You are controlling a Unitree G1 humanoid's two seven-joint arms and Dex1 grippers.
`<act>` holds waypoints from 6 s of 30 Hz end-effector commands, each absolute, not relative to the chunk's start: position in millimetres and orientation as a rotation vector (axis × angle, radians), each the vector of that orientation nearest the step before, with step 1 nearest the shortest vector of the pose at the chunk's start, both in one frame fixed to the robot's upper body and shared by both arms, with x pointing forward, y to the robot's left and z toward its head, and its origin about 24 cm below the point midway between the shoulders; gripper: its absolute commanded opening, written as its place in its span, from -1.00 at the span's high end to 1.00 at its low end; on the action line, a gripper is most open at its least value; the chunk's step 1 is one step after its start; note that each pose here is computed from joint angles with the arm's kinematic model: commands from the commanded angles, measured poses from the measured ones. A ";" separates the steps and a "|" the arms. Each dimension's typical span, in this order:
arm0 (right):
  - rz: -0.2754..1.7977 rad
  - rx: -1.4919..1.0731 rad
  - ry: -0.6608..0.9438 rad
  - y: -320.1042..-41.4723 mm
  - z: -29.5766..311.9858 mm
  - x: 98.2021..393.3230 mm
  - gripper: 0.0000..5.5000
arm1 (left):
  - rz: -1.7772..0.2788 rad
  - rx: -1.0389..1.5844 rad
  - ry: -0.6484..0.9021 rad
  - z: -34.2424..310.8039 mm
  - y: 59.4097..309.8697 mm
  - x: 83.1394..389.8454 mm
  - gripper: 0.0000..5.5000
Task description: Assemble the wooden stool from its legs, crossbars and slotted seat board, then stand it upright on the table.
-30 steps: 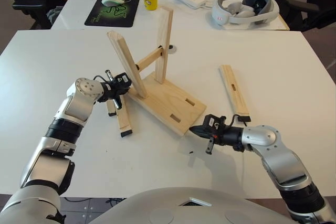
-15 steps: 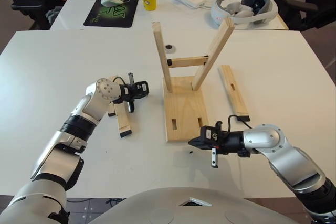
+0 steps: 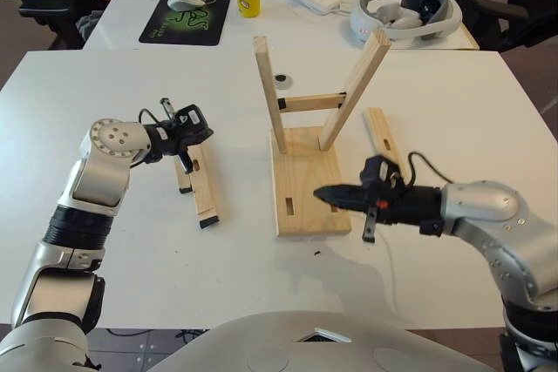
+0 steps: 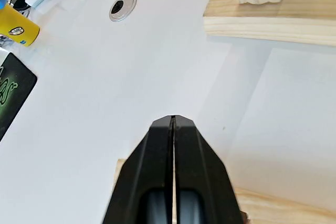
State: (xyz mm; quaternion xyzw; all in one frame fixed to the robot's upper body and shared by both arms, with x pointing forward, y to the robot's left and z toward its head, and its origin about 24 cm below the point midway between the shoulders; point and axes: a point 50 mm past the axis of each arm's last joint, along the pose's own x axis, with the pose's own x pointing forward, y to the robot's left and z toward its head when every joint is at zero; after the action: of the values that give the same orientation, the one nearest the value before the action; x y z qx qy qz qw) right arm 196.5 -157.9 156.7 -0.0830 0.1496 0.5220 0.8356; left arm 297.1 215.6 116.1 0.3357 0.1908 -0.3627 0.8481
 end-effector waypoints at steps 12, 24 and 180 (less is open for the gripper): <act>0.241 -0.389 0.412 -260.5 79.1 257.2 1.00 | -0.457 0.873 0.561 82.1 271.2 295.6 0.99; 0.212 -0.462 0.430 -267.2 65.8 268.9 1.00 | -0.546 0.780 0.501 77.1 238.8 307.1 0.99; 0.922 0.891 -0.283 -110.1 270.6 253.7 -0.07 | -0.779 0.319 -0.717 266.0 113.0 292.6 0.51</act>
State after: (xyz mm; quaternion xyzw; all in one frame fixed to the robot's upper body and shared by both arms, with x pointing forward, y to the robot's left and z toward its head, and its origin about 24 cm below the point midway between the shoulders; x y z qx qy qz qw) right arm 251.4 -118.6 270.6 0.4163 -0.1503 0.4192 0.7927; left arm 293.9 124.6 265.0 0.1431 -0.3389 -0.3432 0.8642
